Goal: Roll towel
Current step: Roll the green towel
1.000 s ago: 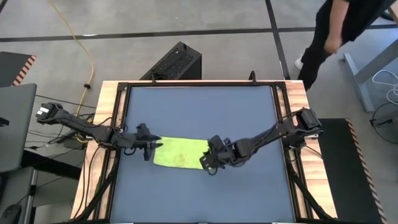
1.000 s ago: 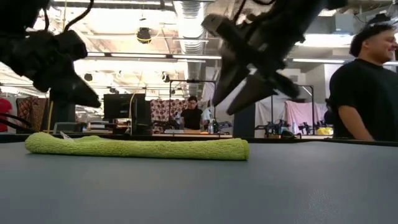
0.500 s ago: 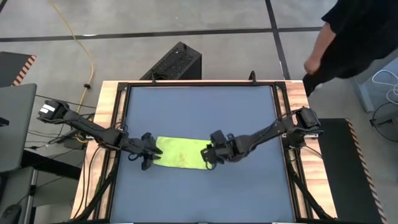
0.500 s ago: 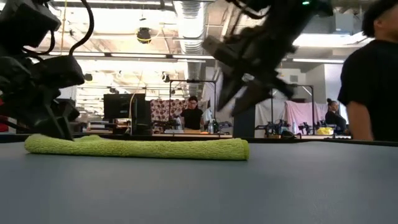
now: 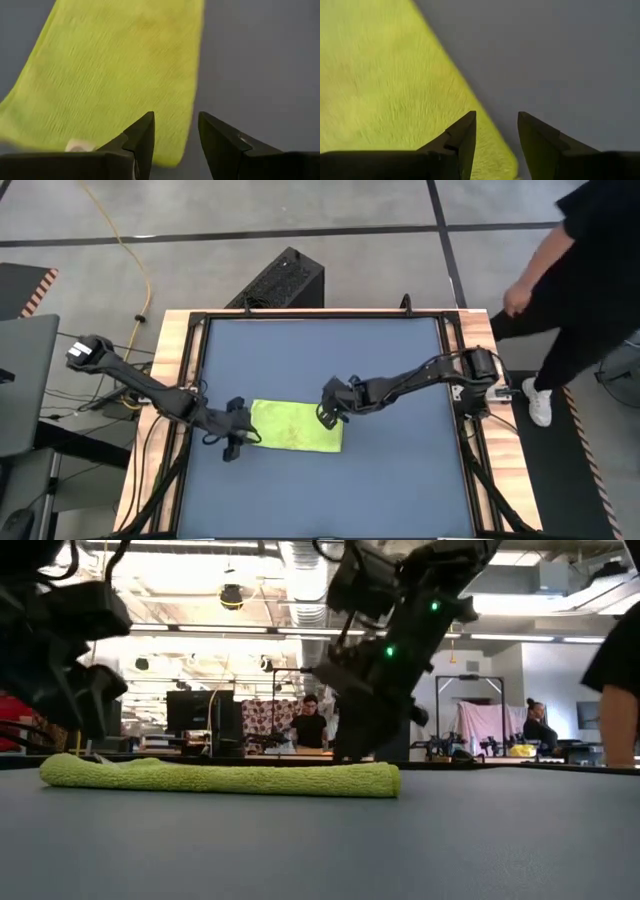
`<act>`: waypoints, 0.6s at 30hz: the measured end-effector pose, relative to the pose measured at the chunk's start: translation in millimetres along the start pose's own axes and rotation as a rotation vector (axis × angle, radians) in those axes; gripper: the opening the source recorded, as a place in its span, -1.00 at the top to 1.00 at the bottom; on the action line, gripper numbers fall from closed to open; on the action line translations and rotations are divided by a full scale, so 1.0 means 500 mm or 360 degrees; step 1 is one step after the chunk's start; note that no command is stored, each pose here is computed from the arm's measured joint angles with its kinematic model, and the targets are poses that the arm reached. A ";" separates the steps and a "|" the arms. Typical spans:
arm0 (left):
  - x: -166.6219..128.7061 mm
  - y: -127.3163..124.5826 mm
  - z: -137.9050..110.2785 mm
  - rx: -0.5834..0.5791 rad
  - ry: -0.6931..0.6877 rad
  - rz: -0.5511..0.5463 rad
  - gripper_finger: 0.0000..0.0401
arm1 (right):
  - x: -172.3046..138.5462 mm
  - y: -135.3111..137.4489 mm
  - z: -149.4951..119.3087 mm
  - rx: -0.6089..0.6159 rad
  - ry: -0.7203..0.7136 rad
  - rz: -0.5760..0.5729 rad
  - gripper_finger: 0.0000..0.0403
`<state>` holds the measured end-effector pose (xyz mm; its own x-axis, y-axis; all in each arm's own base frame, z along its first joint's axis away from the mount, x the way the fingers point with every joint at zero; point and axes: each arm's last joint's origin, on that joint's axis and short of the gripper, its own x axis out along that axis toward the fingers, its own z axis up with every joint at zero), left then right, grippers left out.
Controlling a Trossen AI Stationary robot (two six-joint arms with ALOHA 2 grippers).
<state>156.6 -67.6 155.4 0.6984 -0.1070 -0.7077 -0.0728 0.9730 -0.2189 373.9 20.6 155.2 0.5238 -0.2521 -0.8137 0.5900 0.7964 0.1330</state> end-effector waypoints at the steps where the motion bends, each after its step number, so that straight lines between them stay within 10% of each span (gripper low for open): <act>1: 0.003 -0.001 -0.003 -0.0023 0.0012 0.0025 0.31 | 0.008 0.003 -0.007 -0.0026 0.0029 0.0003 0.15; 18: 0.043 0.036 -0.029 -0.0026 0.0230 0.0428 0.31 | -0.047 0.085 -0.120 0.0054 0.0270 0.0035 0.16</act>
<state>159.9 -55.3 126.5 0.5441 0.1246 -0.8297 -0.2532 0.9672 -0.0208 349.6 93.4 146.1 0.4273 -0.1359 -0.8938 0.6011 0.7812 0.1686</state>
